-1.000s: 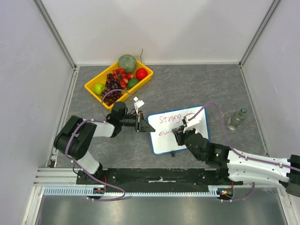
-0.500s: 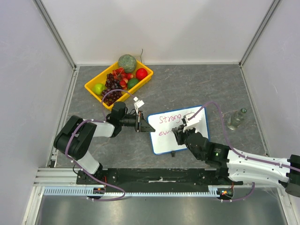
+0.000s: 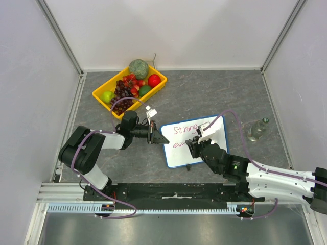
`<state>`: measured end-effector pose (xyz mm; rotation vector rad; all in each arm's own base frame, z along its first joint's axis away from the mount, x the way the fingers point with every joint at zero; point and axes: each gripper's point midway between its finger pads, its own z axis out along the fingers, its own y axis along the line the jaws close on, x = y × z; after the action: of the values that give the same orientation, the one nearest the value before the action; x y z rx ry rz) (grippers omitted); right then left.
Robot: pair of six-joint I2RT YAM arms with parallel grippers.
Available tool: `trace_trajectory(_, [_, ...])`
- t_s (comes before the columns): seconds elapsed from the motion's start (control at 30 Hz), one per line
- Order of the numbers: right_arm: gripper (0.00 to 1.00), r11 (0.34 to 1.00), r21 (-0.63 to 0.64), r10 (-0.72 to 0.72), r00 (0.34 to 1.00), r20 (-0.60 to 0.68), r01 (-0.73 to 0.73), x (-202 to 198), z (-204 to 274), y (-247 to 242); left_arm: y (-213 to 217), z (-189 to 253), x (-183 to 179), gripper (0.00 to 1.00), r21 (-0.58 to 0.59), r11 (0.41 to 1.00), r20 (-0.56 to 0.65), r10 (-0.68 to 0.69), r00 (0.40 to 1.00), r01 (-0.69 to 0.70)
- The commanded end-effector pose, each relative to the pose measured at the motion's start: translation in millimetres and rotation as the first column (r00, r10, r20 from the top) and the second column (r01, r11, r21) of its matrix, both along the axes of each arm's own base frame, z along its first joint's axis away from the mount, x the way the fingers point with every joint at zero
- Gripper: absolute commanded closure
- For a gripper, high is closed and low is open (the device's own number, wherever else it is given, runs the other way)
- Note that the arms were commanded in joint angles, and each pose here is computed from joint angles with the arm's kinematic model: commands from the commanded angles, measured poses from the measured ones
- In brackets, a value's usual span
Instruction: Write a sentence on the whiteboard
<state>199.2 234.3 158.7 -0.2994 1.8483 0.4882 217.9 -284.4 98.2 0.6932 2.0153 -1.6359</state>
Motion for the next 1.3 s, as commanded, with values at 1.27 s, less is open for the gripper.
trace_trajectory(1.27, [1.00, 0.999, -0.005, -0.052, 0.998, 0.029, 0.052, 3, 20, -18, 3, -14, 2, 0.98, 0.036, 0.999, 0.033, 0.015, 0.999, -0.016])
